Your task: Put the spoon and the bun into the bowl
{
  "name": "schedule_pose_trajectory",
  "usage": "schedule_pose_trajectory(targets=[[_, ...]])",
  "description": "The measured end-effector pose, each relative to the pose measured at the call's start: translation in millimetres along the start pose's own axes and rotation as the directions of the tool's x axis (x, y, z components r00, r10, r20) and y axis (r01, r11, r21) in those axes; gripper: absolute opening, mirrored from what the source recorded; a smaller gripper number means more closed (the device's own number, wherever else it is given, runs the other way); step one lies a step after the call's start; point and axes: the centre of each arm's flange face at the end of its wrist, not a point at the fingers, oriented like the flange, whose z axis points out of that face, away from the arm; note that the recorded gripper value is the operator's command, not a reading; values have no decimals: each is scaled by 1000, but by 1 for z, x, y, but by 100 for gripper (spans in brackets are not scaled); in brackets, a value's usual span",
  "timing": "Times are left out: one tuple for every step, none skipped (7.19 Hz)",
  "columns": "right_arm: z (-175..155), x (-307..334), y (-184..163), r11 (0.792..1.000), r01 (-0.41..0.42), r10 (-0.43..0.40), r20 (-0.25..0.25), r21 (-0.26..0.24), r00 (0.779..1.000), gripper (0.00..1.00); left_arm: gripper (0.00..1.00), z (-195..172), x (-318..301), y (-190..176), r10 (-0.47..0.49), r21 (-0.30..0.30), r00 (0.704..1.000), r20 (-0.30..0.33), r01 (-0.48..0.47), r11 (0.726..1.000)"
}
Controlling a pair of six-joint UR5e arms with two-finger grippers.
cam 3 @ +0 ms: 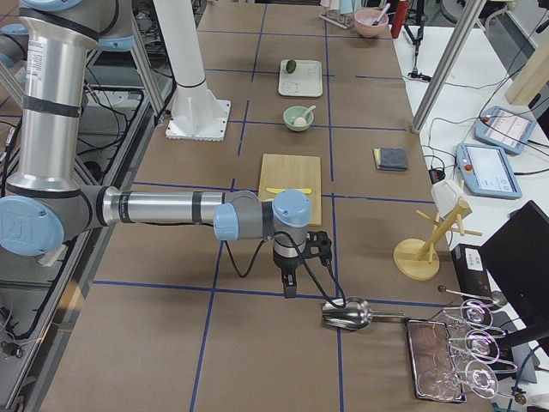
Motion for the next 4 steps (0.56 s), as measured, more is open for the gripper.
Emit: schedule_pose_trajectory(targets=[[0, 0, 0, 1000, 0, 0, 0, 0, 1000, 100, 100, 1, 0, 1, -2, -2, 1000, -1, 2, 1000], [0, 0, 0, 1000, 0, 0, 0, 0, 1000, 100, 100, 1, -1, 1, -2, -2, 1000, -1, 2, 1000], [0, 0, 0, 1000, 0, 0, 0, 0, 1000, 100, 100, 1, -1, 1, -2, -3, 1000, 0, 2, 1000], [1, 1, 0, 1000, -1, 1, 0, -1, 1000, 100, 100, 1, -1, 2, -3, -3, 1000, 0, 3, 1000]])
